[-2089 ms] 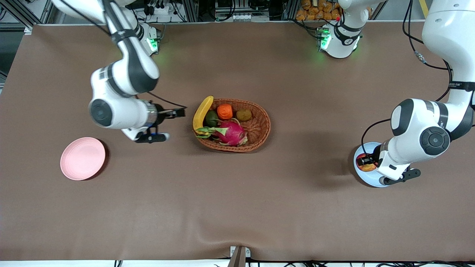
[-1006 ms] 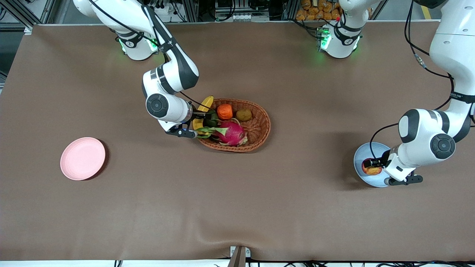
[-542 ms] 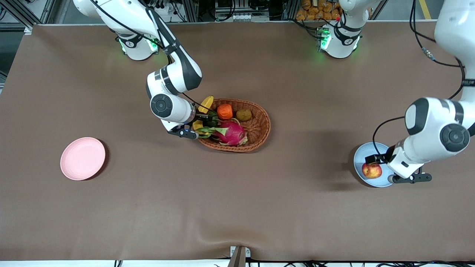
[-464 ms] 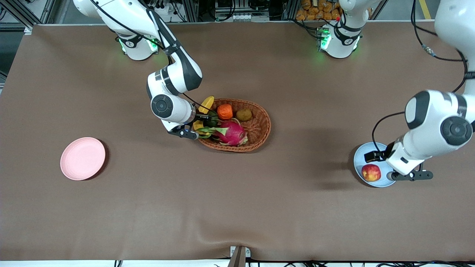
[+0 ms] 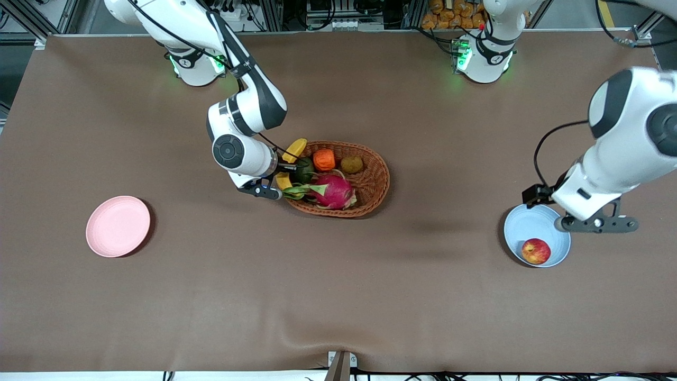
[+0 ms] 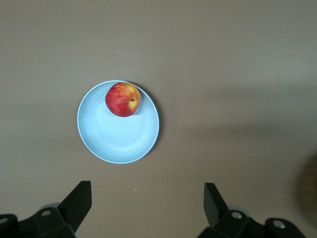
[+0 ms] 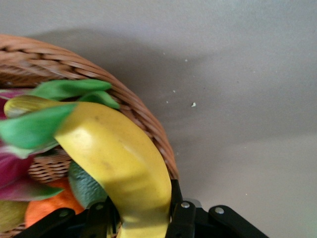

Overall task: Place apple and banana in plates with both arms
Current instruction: 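Open the left gripper and withdraw while the right gripper carries the banana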

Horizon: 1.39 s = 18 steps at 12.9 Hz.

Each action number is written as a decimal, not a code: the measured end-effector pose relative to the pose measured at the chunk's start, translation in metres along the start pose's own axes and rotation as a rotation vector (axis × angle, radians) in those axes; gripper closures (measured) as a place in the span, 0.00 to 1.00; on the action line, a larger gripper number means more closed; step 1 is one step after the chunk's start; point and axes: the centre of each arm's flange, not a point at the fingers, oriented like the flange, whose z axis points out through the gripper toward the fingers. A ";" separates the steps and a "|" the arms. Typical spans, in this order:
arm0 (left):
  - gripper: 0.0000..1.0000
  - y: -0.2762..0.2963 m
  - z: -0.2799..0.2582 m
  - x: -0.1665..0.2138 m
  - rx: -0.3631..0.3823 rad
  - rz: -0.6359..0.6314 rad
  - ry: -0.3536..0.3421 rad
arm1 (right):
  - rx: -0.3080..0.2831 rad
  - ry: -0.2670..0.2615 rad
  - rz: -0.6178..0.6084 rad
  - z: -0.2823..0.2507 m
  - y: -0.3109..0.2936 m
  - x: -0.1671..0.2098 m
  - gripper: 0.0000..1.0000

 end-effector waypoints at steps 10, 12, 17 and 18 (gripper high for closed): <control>0.00 -0.017 -0.080 -0.013 -0.025 -0.048 -0.006 | -0.110 0.030 -0.115 -0.169 0.164 0.085 0.59; 0.00 -0.020 -0.085 -0.015 -0.022 -0.047 -0.003 | -0.124 0.050 -0.169 -0.193 0.217 0.108 0.59; 0.00 -0.024 -0.095 -0.023 -0.033 -0.046 -0.010 | -0.108 0.038 -0.246 -0.196 0.345 0.174 0.59; 0.00 -0.023 -0.098 -0.026 -0.028 -0.046 -0.013 | -0.110 0.031 -0.256 -0.190 0.362 0.186 0.59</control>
